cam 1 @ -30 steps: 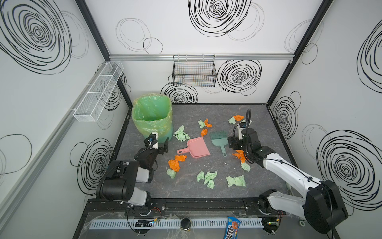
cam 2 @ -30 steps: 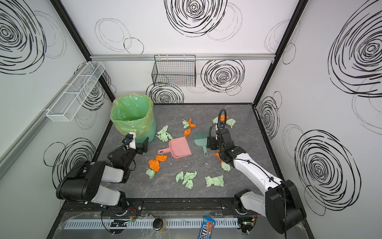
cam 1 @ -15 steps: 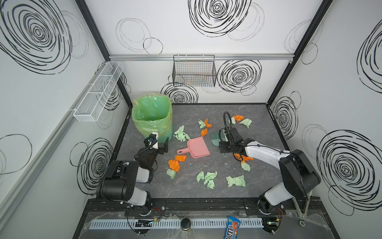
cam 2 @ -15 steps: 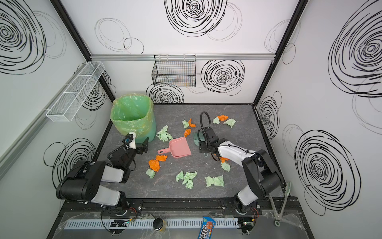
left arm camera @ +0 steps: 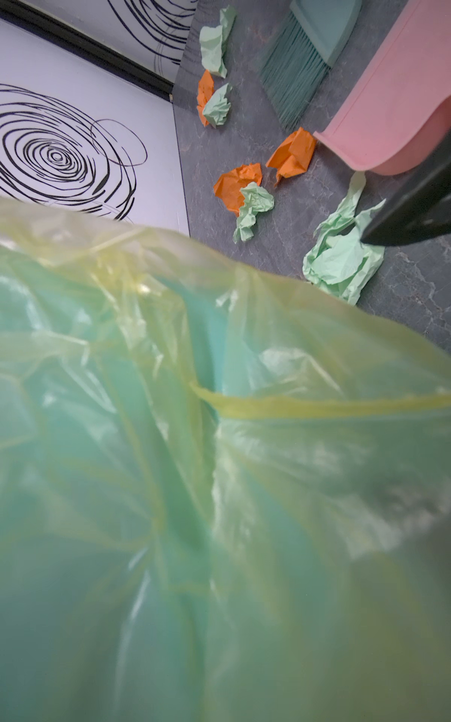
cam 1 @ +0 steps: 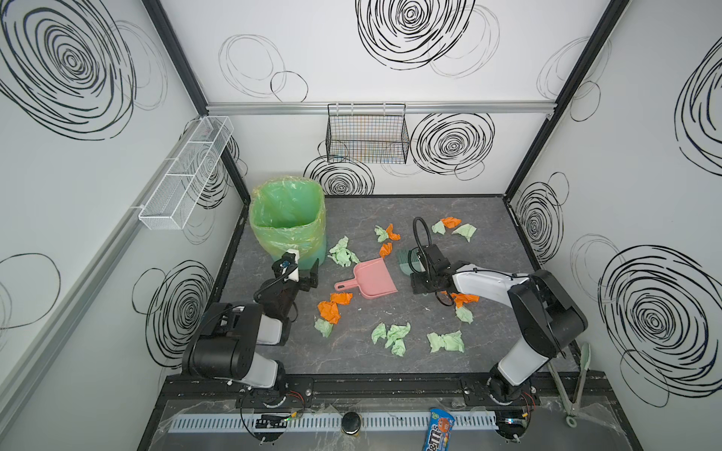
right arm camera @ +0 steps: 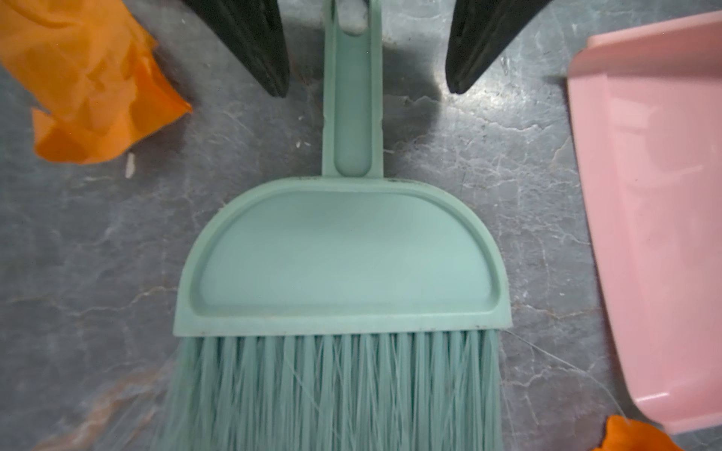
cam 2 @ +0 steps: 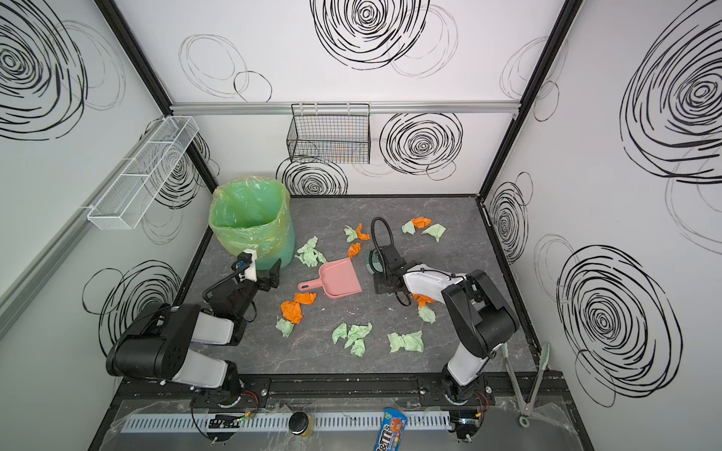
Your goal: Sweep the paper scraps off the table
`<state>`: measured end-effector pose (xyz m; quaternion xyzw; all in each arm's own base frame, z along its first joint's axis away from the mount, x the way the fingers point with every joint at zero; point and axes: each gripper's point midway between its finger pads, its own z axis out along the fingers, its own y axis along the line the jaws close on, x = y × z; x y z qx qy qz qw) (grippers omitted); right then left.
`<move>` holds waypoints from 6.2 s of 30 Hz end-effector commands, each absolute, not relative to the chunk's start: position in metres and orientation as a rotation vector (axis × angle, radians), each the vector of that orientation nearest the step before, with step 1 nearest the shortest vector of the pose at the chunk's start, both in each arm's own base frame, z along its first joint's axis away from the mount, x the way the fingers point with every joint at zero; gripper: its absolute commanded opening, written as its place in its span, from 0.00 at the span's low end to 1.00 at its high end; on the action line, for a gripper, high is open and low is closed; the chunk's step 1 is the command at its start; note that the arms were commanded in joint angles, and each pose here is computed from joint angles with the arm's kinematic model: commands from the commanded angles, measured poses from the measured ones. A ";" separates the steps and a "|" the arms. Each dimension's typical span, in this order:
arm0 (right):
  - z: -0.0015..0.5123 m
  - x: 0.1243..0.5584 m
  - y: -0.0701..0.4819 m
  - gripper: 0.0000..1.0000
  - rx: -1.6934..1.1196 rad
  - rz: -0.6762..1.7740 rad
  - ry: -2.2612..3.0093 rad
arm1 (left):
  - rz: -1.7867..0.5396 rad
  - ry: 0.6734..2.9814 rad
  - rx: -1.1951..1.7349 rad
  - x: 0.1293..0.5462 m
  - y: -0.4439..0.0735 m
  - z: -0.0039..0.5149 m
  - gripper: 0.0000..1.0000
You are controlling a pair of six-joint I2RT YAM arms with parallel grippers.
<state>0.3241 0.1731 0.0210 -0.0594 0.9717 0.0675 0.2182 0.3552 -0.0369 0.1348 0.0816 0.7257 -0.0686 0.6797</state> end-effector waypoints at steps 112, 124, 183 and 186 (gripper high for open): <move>0.275 0.228 0.265 0.59 -0.158 1.057 1.690 | -1.240 1.821 0.828 0.317 -0.292 0.314 0.00; 0.336 0.215 0.237 0.52 -0.014 1.453 1.199 | -1.472 1.579 0.641 0.302 -0.278 0.392 0.00; 0.347 0.257 0.257 0.65 0.056 1.441 1.152 | -1.544 1.537 0.572 0.291 -0.259 0.387 0.00; 0.353 0.260 0.268 0.64 0.025 1.466 1.147 | -1.545 1.539 0.570 0.291 -0.259 0.386 0.00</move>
